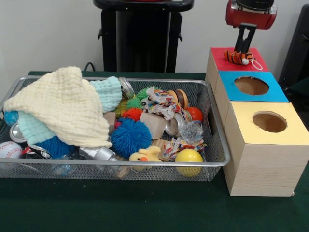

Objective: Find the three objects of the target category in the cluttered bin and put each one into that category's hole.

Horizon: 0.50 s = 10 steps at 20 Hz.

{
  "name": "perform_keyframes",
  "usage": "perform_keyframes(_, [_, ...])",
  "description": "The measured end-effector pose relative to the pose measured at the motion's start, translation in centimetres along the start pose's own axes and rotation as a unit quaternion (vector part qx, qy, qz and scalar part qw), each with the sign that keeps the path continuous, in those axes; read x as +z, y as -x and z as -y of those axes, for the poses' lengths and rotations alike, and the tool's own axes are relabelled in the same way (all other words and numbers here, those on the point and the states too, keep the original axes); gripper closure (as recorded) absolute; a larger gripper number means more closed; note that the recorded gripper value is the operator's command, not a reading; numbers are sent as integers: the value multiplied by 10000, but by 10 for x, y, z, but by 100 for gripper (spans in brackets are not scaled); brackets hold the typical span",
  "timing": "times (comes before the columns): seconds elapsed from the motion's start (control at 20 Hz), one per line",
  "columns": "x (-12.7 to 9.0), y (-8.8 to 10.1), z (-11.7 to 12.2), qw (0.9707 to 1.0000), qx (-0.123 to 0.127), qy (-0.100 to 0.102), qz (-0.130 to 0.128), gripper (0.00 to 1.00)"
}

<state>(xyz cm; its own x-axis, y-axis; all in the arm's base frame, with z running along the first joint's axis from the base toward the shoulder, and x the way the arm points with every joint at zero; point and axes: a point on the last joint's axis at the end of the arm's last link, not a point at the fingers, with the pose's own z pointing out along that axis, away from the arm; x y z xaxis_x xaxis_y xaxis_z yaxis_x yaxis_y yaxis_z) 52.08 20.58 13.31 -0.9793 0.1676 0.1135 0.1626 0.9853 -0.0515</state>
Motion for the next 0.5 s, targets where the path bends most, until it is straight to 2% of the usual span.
perform_keyframes(0.5, [13, -17, 0, 9997, 179, 91, -111, 100])
